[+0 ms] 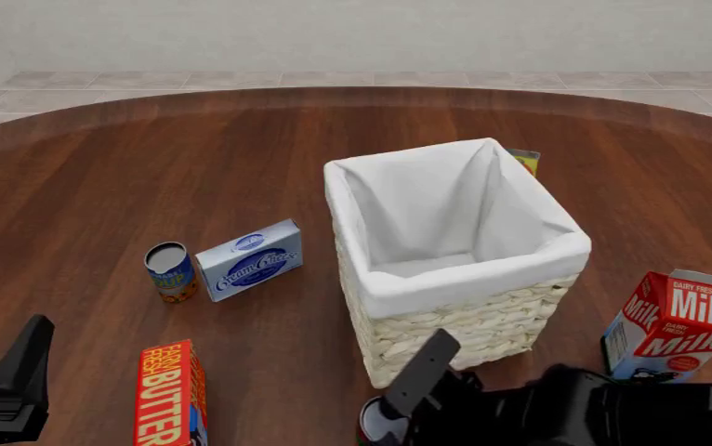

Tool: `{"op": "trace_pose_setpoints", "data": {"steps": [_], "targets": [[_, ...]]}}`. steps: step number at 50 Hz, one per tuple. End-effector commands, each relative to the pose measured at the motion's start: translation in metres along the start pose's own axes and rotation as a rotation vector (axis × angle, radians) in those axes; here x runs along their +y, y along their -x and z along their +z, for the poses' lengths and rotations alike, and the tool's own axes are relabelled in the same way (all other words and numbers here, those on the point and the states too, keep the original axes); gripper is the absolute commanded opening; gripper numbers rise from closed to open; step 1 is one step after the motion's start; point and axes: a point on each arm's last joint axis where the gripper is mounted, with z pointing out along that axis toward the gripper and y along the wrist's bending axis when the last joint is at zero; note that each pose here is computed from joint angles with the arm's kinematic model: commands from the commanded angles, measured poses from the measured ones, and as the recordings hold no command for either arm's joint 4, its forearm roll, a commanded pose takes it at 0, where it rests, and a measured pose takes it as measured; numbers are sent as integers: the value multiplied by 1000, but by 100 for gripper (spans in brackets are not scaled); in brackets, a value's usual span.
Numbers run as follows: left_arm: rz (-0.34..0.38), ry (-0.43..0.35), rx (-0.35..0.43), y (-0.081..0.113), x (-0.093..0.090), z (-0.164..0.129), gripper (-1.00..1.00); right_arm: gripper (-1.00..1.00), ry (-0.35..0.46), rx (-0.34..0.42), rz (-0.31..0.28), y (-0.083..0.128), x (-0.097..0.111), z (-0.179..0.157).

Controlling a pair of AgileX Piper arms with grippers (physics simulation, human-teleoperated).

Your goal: Pick up the tomato sauce, and put it in the basket.

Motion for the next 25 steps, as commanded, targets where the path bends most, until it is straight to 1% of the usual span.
{"op": "trace_pose_setpoints", "data": {"steps": [1, 7, 25], "targets": [[1, 1, 0, -1, 0, 0, 100, -100, 22, -8, -14, 11, 10, -4], [1, 1, 0, -1, 0, 0, 100, -100, 30, -20, -26, 17, 14, -7], [1, 1, 0, -1, 0, 0, 100, -100, 94, -45, -71, 43, 46, 0]]}}
